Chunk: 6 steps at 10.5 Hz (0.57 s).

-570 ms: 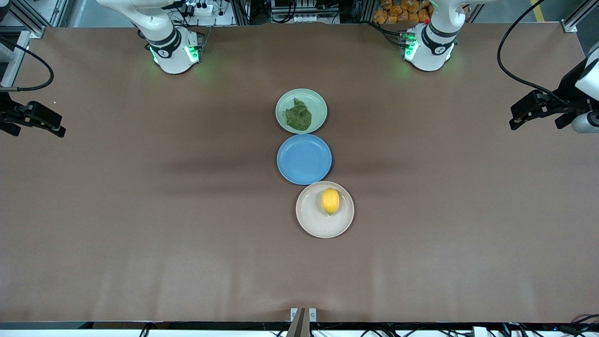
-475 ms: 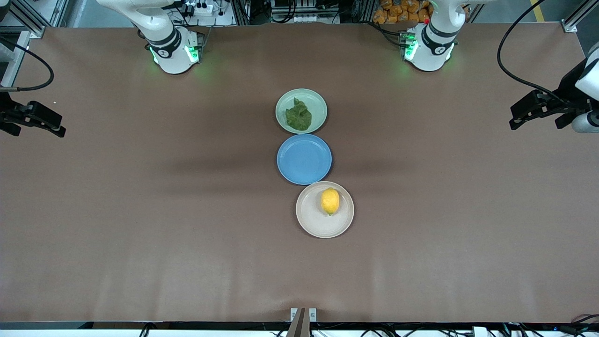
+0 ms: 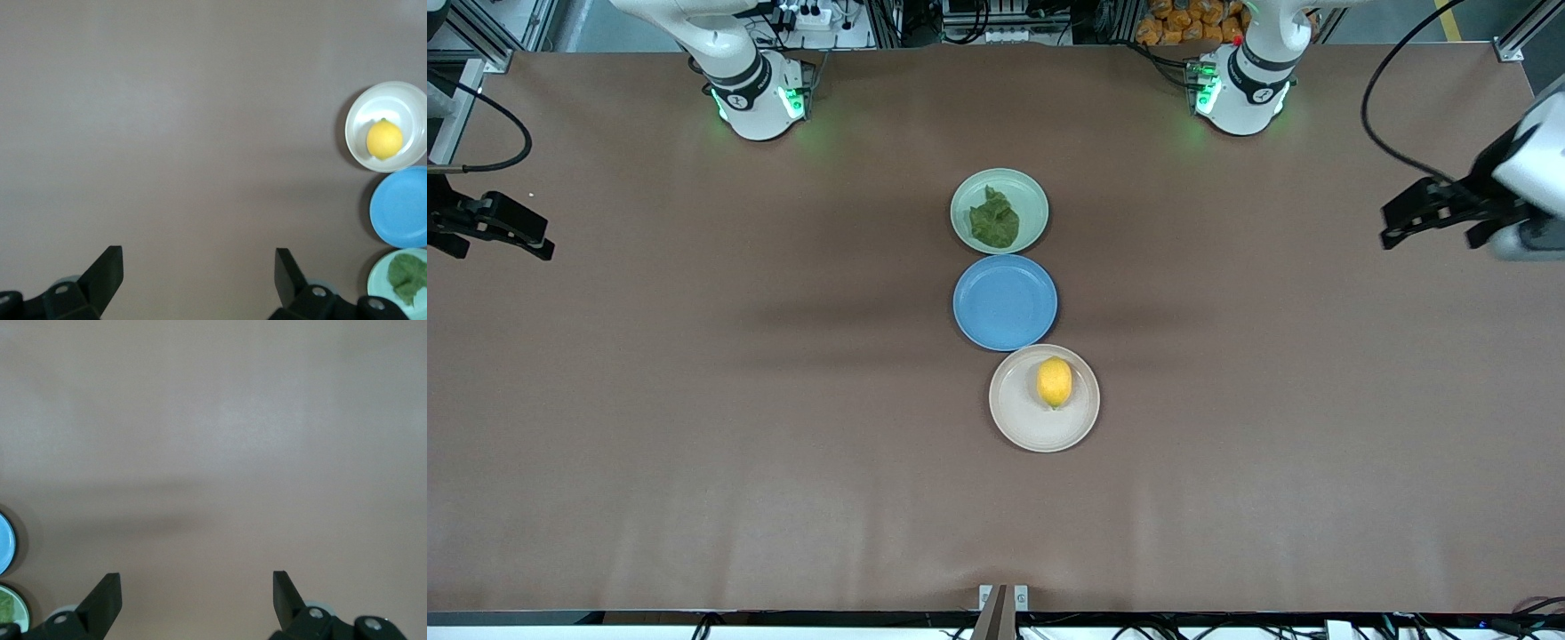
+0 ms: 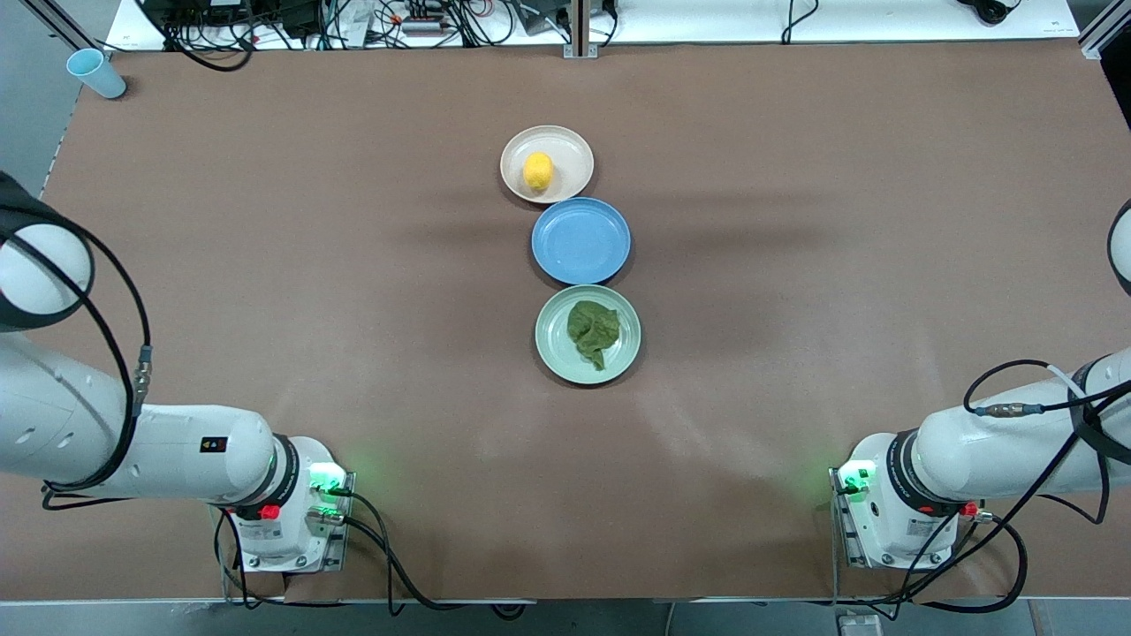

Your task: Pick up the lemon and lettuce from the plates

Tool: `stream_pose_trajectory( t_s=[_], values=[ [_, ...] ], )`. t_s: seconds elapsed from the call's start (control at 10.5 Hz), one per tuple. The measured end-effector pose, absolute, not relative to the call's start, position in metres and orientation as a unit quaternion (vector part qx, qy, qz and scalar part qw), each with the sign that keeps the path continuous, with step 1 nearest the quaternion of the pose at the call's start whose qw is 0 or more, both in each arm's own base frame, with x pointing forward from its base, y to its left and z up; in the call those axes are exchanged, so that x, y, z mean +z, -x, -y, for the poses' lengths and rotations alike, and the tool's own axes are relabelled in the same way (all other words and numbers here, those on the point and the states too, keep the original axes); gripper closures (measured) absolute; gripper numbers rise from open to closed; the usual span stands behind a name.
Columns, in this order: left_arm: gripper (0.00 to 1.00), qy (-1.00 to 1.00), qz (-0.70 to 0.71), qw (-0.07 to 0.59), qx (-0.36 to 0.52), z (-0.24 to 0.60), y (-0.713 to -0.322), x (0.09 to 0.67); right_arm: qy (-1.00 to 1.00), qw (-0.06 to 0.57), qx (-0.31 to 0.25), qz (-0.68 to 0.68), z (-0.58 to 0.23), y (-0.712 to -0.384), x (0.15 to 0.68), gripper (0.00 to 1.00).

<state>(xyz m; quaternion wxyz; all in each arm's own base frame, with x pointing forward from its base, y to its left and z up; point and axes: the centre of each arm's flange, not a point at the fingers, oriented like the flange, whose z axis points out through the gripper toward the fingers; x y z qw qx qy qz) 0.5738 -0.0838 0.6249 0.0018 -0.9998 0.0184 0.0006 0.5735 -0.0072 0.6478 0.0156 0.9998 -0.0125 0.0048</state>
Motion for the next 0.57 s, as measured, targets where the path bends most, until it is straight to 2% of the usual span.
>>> stream_pose_trajectory(
  t_s=[0.38, 0.57],
  values=[
    [0.00, 0.999, -0.040, -0.019, -0.020, 0.210, -0.613, 0.531, -1.000, 0.015, 0.004, 0.011, 0.006, -0.573, 0.648, 0.00],
    [0.00, 0.998, -0.026, -0.041, -0.042, 0.286, -0.621, 0.473, -1.000, 0.015, 0.003, 0.011, 0.005, -0.574, 0.647, 0.00]
  ],
)
